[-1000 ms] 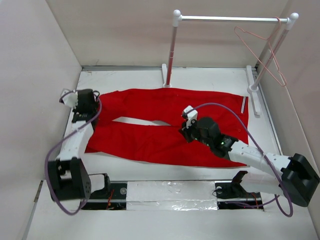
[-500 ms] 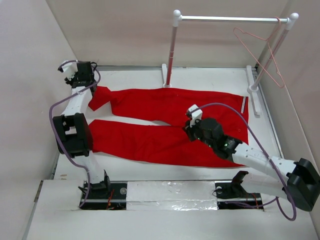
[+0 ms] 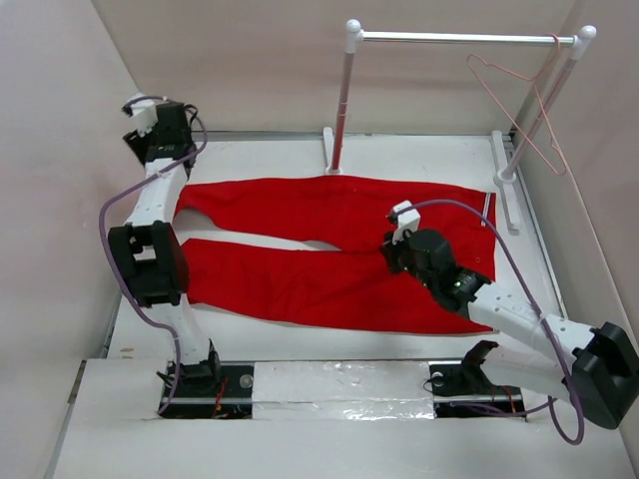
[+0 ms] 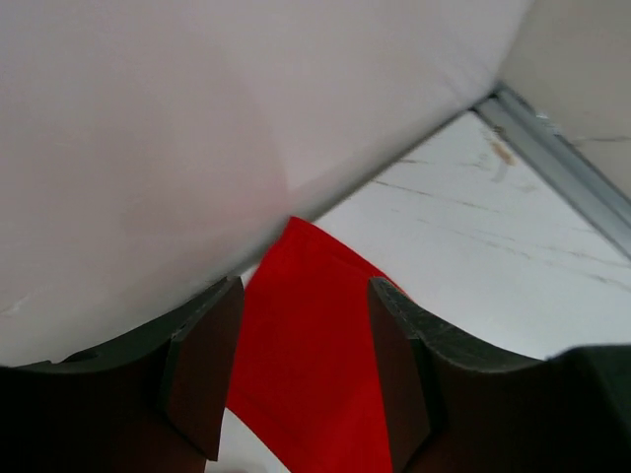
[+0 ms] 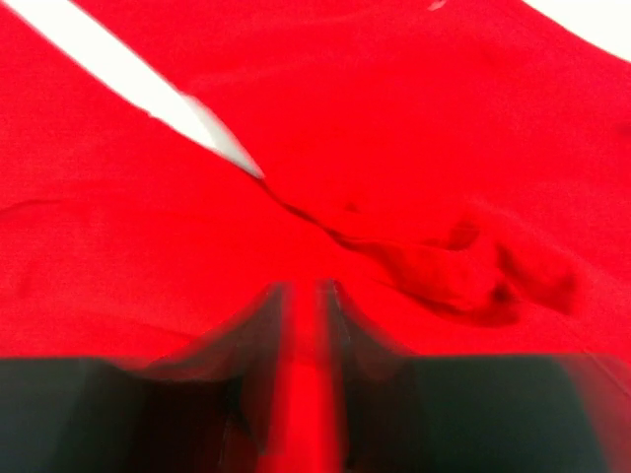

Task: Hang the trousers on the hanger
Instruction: Flatten out the trousers at the center of the board.

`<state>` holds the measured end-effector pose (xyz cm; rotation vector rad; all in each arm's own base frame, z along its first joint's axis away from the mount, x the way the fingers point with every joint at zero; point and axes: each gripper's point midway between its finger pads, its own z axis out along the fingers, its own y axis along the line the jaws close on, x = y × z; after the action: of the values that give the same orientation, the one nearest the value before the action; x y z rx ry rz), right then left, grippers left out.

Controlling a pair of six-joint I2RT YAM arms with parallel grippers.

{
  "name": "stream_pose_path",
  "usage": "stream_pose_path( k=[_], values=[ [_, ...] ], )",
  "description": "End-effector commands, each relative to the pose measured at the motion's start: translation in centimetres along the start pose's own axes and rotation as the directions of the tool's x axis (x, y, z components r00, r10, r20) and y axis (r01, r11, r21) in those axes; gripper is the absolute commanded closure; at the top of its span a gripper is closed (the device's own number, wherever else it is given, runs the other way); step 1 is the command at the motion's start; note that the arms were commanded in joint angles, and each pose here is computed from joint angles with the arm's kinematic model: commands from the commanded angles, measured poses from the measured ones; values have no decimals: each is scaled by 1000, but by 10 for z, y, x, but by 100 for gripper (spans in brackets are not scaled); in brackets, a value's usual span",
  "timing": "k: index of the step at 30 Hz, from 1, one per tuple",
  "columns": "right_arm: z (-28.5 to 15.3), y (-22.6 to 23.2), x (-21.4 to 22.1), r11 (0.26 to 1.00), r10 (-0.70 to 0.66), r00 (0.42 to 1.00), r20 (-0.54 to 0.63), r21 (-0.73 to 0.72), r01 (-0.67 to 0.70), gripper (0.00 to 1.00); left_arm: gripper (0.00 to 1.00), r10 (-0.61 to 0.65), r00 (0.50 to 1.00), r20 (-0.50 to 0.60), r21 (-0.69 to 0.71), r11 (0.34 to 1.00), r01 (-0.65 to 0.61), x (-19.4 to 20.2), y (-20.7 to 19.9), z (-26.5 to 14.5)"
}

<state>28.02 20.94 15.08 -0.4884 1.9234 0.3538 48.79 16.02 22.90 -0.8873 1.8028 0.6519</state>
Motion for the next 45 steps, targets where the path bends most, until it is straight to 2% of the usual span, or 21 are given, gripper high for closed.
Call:
stream_pose_path(
  k=[1,3,5,7,9,10,11,12,14,15,17,18,19,21,22,27,31,34,37,39,45],
  values=[
    [-8,-26,-24,994,68,995,78,78,-74,97,51,-9,996,86,169,986,-6,-36,-62,-67],
    [-15,-41,-30,986,106,988,108,118,-119,100,57,15,994,108,230,972,-40,-31,-89,-98],
    [-19,-68,-26,968,148,980,129,184,-171,100,66,29,993,111,350,935,-67,-10,-127,-157],
    [-24,-87,-21,947,200,968,154,223,-231,100,78,-23,999,30,459,888,7,20,-143,-198],
    [-29,-119,-21,914,251,948,194,275,-299,100,90,-79,996,-50,665,741,92,38,-168,-269],
    [-29,-127,-19,906,269,942,200,279,-317,100,94,-35,995,-98,693,715,94,81,-167,-280],
    [-27,-129,-16,908,289,937,199,254,-334,99,99,-47,991,-125,777,616,128,92,-179,-321],
    [-30,-148,-11,882,323,923,209,287,-374,93,100,-21,989,-149,805,578,133,109,-178,-336],
    [-26,-154,3,875,360,912,197,269,-403,86,100,47,982,-184,835,534,131,146,-168,-359],
    [-29,-168,9,848,388,898,207,301,-436,75,100,90,980,-179,873,473,116,164,-167,-388],
    [-31,-181,23,820,418,886,200,337,-463,64,100,171,975,-141,908,416,59,192,-154,-412],
    [-34,-189,33,798,435,878,197,368,-478,54,99,195,973,-125,923,383,42,201,-150,-426],
    [-41,-204,42,760,457,864,214,410,-504,49,87,249,964,-89,950,313,7,220,-141,-451],
    [-50,-220,58,702,488,842,231,470,-536,40,71,295,954,-59,969,246,-16,237,-132,-474],
    [-59,-235,66,652,504,825,257,513,-558,38,68,331,943,-42,979,202,-27,253,-124,-488],
    [-77,-275,93,506,581,750,316,581,-638,36,63,378,926,-8,994,103,-34,284,-102,-519],
    [-76,-291,98,475,625,731,275,608,-635,35,52,412,911,25,998,37,-45,302,-87,-525],
    [-84,-305,107,433,649,713,265,642,-633,34,52,426,904,29,999,13,-38,311,-76,-524],
    [-93,-320,121,380,683,664,306,627,-680,25,52,401,916,26,1000,-12,-23,307,-72,-524],
    [-81,-319,122,410,726,627,282,555,-724,21,52,386,921,45,999,-28,-36,303,-70,-524],
    [-72,-316,128,428,763,610,216,538,-726,23,52,317,945,83,997,-25,-79,278,-70,-508]
  ],
)
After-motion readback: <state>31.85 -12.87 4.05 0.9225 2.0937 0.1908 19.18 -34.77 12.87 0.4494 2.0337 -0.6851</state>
